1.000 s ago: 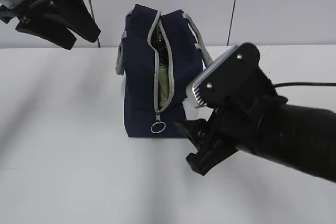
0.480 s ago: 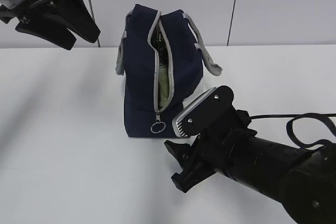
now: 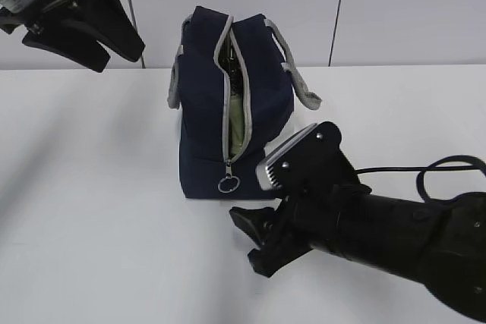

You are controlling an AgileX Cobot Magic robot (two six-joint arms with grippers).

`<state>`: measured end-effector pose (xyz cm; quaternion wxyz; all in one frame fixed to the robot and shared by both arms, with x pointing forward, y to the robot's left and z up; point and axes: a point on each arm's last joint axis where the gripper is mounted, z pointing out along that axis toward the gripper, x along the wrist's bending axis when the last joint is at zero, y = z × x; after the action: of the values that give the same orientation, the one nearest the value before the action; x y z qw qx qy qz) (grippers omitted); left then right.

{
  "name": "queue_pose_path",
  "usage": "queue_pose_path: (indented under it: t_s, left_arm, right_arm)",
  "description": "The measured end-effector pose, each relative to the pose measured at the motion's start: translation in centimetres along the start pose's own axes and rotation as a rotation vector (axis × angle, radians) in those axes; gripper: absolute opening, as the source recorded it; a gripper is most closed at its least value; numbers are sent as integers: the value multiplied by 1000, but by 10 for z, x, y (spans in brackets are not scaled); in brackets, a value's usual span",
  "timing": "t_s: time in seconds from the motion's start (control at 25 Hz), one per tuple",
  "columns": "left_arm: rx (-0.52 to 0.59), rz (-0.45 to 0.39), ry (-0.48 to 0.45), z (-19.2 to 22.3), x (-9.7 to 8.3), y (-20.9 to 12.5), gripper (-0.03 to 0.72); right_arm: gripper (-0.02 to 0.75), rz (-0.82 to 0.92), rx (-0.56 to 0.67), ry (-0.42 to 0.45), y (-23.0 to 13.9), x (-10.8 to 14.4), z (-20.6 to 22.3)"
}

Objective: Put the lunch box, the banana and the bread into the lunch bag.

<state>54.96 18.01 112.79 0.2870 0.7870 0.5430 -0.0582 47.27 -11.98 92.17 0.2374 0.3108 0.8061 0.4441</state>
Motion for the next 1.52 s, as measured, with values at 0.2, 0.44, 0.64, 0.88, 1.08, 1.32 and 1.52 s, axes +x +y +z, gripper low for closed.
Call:
queue_pose_path:
  t_s: [0.2,0.44,0.64,0.88,1.08,1.32,1.52]
  left_arm:
    - [0,0,0,0,0,0,424]
    - [0,0,0,0,0,0,424]
    - [0,0,0,0,0,0,424]
    - [1,2,5,0,1,0,424]
    - [2,3,10,0,1,0,424]
    - [2,4,11,0,1,0,424]
    - [3,5,15,0,1,0,424]
  right_arm:
    - [491,86,-51,55,-7,-41,-6]
    - [491,124,-64,193,-19,-67,9]
    - [491,69,-58,295,-27,-66,30]
    - [491,55,-98,327,-32,-61,39]
    - [491,10,-106,348,-35,-54,53]
    - [491,24,-134,320,-30,-60,70]
    - [491,9,-138,335,-28,-56,80]
